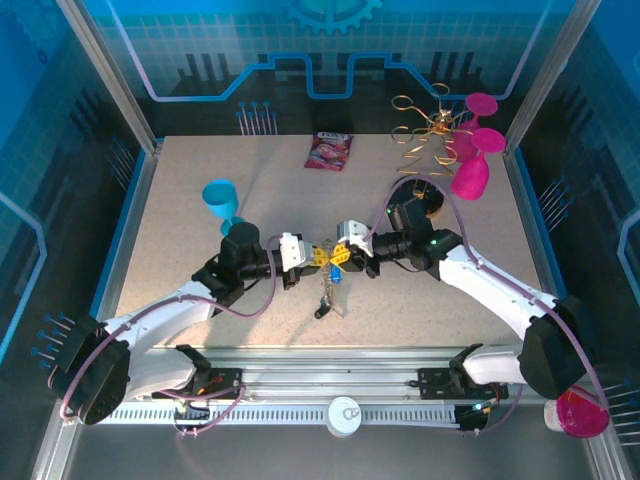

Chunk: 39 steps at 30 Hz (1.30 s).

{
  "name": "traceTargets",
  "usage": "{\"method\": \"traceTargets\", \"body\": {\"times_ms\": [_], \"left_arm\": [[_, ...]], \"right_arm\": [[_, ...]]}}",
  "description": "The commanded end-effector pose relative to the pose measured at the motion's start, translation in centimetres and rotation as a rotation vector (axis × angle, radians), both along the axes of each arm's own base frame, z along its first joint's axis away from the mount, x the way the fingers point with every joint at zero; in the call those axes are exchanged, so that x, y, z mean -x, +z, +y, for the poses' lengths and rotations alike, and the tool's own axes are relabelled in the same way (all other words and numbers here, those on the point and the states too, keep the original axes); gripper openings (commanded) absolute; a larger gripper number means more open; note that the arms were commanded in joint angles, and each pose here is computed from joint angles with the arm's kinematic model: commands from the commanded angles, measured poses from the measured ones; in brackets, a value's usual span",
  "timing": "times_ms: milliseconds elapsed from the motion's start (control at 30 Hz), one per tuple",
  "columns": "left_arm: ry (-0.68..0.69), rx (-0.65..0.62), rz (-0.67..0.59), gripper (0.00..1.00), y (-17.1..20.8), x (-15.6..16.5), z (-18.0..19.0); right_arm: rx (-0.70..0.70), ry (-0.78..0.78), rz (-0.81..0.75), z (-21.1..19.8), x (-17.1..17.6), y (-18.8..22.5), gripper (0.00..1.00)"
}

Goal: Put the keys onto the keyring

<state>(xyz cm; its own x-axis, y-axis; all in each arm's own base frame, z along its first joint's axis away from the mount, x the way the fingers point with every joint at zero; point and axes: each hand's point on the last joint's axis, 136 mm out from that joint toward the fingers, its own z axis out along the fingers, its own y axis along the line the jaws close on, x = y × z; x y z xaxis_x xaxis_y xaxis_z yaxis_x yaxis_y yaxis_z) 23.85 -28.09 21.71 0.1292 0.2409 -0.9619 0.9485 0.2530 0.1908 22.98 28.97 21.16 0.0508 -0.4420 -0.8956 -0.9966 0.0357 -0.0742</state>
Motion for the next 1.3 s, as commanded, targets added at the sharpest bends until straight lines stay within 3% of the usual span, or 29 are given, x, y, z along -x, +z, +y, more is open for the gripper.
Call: {"method": "traceTargets", "body": {"times_ms": [0,100,167,267,400,567,700,933,1267], "left_arm": [[-0.054,0.059,-0.046,0.0,1.8,0.7,-0.5],[-0.027,0.048,-0.04,0.02,1.7,0.3,-0.4],[0.011,0.031,-0.031,0.15,1.5,-0.3,-0.1],[0.067,-0.029,-0.018,0.19,1.1,-1.2,0.4],[0.079,-0.127,0.005,0.15,0.6,-1.4,0.7],[0.057,-0.173,-0.004,0.11,0.3,-1.2,0.6],[-0.007,-0.163,-0.005,0.0,0.5,0.0,0.2],[-0.025,-0.125,-0.018,0.0,0.6,0.8,0.3],[-0.021,-0.105,-0.023,0.0,0.6,0.3,0.0]], "right_arm": [[-0.032,0.026,-0.035,0.7,0.0,1.4,0.01],[-0.034,0.028,-0.048,0.6,0.1,1.9,0.0],[-0.014,0.032,-0.057,0.4,0.3,2.1,0.0],[0.078,0.038,-0.061,-0.1,0.9,1.3,0.0],[0.206,0.069,-0.077,-0.5,1.8,0.5,0.0],[0.249,0.106,-0.103,0.6,2.3,1.1,0.0],[0.243,0.102,-0.117,1.3,2.1,1.6,0.0],[0.159,-0.027,-0.085,0.1,0.3,2.6,0.0],[0.111,0.015,-0.041,0.8,1.0,2.6,0.0]]}}
